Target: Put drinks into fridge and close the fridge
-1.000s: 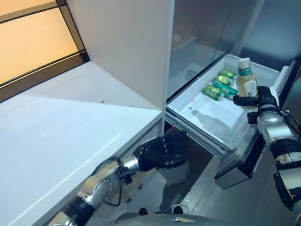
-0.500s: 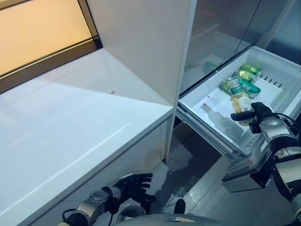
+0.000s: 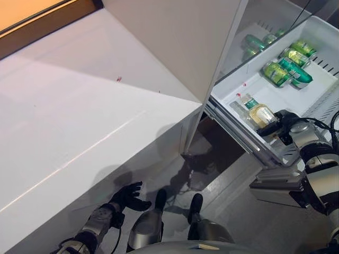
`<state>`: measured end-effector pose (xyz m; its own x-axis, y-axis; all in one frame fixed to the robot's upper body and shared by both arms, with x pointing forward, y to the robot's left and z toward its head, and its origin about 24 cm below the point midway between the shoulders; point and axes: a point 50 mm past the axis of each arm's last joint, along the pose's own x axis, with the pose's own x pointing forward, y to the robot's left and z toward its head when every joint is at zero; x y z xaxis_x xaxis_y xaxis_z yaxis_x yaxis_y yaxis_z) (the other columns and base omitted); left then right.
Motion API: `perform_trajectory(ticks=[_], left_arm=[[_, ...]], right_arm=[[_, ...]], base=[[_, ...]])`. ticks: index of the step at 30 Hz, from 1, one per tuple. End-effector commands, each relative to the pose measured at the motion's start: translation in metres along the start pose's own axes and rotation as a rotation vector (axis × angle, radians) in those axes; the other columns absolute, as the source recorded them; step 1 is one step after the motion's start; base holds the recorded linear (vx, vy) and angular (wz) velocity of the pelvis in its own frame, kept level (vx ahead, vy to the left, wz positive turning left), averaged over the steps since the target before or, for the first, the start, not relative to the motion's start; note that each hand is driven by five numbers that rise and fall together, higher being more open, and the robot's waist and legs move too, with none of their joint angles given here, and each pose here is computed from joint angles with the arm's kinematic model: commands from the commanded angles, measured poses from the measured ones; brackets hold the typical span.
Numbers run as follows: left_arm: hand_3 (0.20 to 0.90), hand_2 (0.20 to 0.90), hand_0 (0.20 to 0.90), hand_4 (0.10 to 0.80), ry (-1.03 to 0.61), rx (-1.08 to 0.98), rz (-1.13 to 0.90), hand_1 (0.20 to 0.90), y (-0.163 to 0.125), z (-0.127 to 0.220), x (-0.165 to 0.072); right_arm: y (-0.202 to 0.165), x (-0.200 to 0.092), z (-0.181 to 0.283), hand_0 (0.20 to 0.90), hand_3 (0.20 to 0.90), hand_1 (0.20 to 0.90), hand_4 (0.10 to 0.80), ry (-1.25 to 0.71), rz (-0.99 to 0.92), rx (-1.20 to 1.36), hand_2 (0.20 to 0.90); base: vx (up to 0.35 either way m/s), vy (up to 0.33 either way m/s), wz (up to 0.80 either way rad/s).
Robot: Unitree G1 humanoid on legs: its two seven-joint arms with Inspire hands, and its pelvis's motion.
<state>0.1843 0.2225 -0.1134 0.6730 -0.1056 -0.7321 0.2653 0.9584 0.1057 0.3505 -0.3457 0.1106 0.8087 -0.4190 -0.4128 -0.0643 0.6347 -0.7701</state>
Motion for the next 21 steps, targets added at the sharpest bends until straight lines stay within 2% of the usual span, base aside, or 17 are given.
perform_trajectory(ticks=[1, 2, 3, 10, 21], left_arm=[[0.900, 0.900, 0.900, 0.800, -0.122, 0.056, -0.010, 0.900, 0.001, 0.025, 0.003], [0.900, 0.900, 0.900, 0.800, -0.130, 0.061, -0.018, 0.900, 0.000, 0.027, 0.002], [0.900, 0.900, 0.900, 0.800, -0.136, 0.064, -0.024, 0.900, -0.001, 0.028, 0.002], [0.900, 0.900, 0.900, 0.800, -0.155, 0.104, -0.059, 0.900, -0.006, 0.031, 0.002], [0.900, 0.900, 0.900, 0.800, -0.065, 0.106, -0.011, 0.900, 0.002, 0.006, -0.004]], right_arm=[[-0.072, -0.021, 0.053, 0.300, 0.200, 0.300, 0.100, -0.178, -0.216, -0.105, 0.300], [-0.072, -0.021, 0.053, 0.316, 0.219, 0.316, 0.119, -0.179, -0.214, -0.108, 0.316], [-0.072, -0.021, 0.053, 0.900, 0.900, 0.900, 0.800, -0.182, -0.216, -0.105, 0.900], [-0.071, -0.026, 0.068, 0.900, 0.900, 0.900, 0.800, -0.261, -0.197, -0.033, 0.900], [-0.069, -0.045, 0.084, 0.900, 0.900, 0.900, 0.800, -0.468, -0.055, 0.196, 0.900]], base=[[0.000, 0.000, 0.00], [0.000, 0.000, 0.00], [0.000, 0.000, 0.00], [0.000, 0.000, 0.00], [0.034, 0.012, -0.04]])
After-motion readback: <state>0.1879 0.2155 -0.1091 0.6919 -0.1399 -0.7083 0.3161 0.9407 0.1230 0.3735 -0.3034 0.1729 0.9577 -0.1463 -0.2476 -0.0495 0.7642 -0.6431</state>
